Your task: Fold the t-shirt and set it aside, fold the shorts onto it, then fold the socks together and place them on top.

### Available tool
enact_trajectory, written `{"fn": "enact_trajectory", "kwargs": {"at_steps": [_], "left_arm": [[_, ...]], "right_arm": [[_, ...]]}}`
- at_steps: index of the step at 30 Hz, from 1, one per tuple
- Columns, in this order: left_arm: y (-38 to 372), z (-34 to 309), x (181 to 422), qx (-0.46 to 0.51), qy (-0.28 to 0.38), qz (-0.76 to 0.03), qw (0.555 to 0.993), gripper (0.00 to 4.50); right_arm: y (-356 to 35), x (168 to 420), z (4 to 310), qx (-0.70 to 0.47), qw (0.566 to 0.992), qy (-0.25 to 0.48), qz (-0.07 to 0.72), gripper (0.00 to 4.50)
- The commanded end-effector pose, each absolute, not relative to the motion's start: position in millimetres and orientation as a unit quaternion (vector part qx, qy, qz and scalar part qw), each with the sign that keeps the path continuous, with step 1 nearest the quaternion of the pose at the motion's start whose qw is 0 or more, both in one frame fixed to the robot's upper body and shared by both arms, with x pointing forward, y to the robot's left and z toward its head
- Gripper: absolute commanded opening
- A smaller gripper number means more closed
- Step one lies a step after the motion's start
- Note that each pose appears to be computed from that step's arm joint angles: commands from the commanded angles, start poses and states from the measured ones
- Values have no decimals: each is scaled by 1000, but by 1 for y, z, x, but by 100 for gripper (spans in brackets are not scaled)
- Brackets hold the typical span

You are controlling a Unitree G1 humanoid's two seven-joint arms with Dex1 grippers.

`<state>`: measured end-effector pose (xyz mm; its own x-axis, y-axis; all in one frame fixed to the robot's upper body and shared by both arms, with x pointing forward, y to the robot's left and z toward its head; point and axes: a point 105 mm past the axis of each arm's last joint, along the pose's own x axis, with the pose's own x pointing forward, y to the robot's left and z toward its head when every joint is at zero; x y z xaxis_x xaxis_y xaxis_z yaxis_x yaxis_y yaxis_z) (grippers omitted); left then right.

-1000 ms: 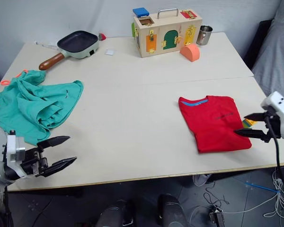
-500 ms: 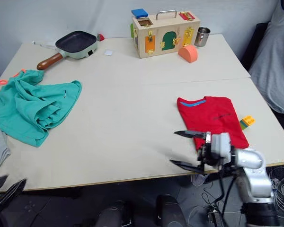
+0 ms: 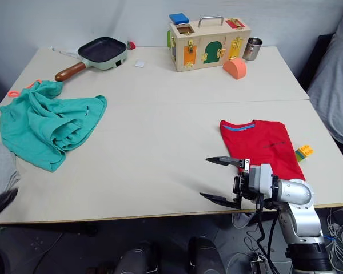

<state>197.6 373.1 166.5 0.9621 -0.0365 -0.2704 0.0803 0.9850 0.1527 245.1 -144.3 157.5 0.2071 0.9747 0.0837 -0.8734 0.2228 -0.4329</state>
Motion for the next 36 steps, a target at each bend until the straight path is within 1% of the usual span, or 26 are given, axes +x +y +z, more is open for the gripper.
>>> {"fn": "enact_trajectory", "kwargs": {"at_steps": [1,2,4,6,9,11,14,17,20,24,26,27,28,29,31,33,36], "left_arm": [[369,159,219,118,200,-43,972,450],[371,155,228,145,217,-44,964,450],[376,146,241,164,251,-40,953,450],[379,141,253,164,268,-39,949,450],[381,132,264,167,304,-38,937,450],[382,130,274,174,305,-43,935,450],[378,118,288,158,310,-57,936,393],[372,101,296,133,326,-78,933,299],[368,96,302,114,330,-93,933,208],[350,117,323,120,248,-135,952,80],[334,141,337,123,186,-172,960,15],[321,158,347,121,151,-195,962,3],[307,171,354,116,126,-221,960,3],[294,180,360,114,114,-245,956,3],[255,190,365,119,98,-318,935,3],[202,195,364,114,86,-410,901,3],[133,191,357,97,82,-509,852,3]], "right_arm": [[-145,246,163,-144,762,-183,604,444],[-145,246,164,-144,762,-184,604,444],[-144,246,165,-144,762,-185,603,444],[-144,248,168,-146,766,-188,597,444],[-147,251,174,-147,776,-191,582,444],[-148,252,174,-146,782,-190,575,444],[-152,252,172,-147,787,-186,570,450],[-156,251,167,-145,790,-184,566,450],[-158,250,165,-144,791,-183,566,450],[-165,249,160,-154,794,-178,560,450],[-169,248,158,-159,795,-174,558,450],[-172,247,156,-163,796,-170,558,450],[-176,246,154,-167,797,-165,557,450],[-179,245,152,-170,797,-162,556,450],[-183,244,151,-177,798,-157,554,450],[-186,245,151,-185,799,-154,551,450],[-188,245,151,-193,801,-149,547,450]]}}
